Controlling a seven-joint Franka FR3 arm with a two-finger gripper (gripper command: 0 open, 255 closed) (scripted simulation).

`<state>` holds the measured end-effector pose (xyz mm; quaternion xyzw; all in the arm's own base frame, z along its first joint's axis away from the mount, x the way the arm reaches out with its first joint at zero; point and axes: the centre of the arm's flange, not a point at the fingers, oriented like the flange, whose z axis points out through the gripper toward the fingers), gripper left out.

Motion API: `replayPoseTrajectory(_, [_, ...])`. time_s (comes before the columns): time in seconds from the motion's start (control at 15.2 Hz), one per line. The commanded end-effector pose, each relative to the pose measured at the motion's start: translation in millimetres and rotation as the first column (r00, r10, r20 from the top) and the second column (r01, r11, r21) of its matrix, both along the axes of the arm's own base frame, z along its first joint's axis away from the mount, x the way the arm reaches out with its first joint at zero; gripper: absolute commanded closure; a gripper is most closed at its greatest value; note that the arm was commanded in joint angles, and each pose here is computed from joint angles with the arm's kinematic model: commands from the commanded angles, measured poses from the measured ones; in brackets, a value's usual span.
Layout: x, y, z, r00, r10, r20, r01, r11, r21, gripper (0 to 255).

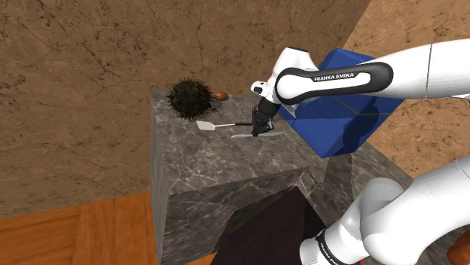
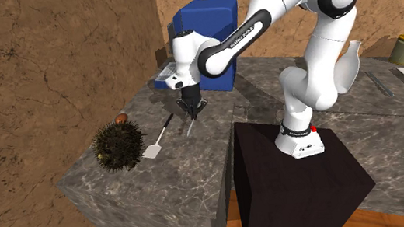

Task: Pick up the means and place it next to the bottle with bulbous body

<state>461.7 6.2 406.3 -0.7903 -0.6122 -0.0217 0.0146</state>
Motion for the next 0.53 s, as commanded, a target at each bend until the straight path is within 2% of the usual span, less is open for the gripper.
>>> replayPoseTrajectory(0.0, [-0.6,1.0,10.4,1.000,0.000,0.000,0.000,1.000,0.000,255])
replayPoseTrajectory(0.46, [-0.6,1.0,47.3,1.000,0.000,0.000,0.000,1.000,0.000,255])
